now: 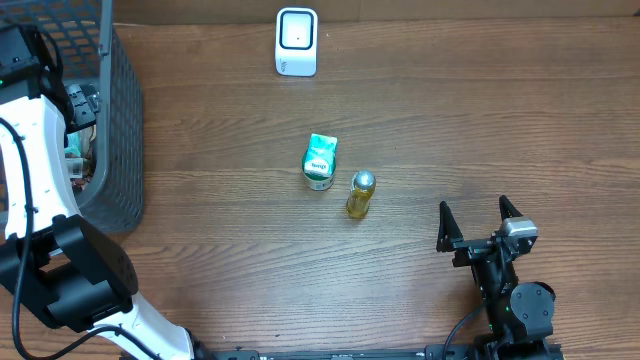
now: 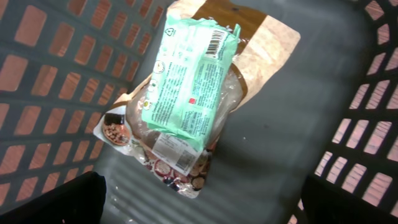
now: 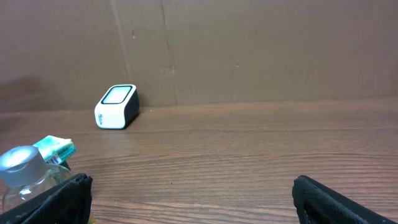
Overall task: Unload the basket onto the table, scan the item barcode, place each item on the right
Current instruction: 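Lower the left gripper into the basket over the green wipes pack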
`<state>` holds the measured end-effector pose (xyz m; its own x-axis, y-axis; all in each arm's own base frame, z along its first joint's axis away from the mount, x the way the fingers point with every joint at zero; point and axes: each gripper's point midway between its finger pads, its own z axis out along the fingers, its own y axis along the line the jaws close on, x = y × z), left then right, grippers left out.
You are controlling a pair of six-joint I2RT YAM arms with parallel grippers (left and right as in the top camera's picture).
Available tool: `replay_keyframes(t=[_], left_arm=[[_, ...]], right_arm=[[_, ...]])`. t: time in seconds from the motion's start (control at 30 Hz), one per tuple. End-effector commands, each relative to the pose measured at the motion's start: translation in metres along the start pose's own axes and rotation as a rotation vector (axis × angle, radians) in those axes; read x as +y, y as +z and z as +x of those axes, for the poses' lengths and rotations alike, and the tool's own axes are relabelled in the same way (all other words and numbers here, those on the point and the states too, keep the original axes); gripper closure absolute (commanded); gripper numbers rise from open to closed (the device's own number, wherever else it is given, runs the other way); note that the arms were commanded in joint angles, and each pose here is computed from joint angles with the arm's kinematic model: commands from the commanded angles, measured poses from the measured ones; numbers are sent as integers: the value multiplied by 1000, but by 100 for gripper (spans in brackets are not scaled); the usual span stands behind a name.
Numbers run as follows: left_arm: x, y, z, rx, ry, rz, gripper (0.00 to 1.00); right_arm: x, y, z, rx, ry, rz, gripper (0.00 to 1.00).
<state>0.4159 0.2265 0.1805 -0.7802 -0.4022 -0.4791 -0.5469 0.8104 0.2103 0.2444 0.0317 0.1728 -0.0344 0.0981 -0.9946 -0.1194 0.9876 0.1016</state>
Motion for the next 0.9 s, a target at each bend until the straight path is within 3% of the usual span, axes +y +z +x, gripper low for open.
replay_keyframes(t=[0.0,0.17,0.3,0.73,0.87], left_arm=[[-9,-13,-20,-56,39,75,0],[-4,-38,-53,-160,54,174,0],[17,-36,-59,-178,13,183,0],[21,54,-40,-56,98,238,0],[19,76,-35,-29,99,226,15]], right_arm=[[-2,0,2,-2,-3,4,0],[-2,0,2,-2,-4,4,0],[-2,0,2,-2,-3,4,0],[-2,0,2,-2,-4,4,0],[-2,0,2,-2,-4,4,0]])
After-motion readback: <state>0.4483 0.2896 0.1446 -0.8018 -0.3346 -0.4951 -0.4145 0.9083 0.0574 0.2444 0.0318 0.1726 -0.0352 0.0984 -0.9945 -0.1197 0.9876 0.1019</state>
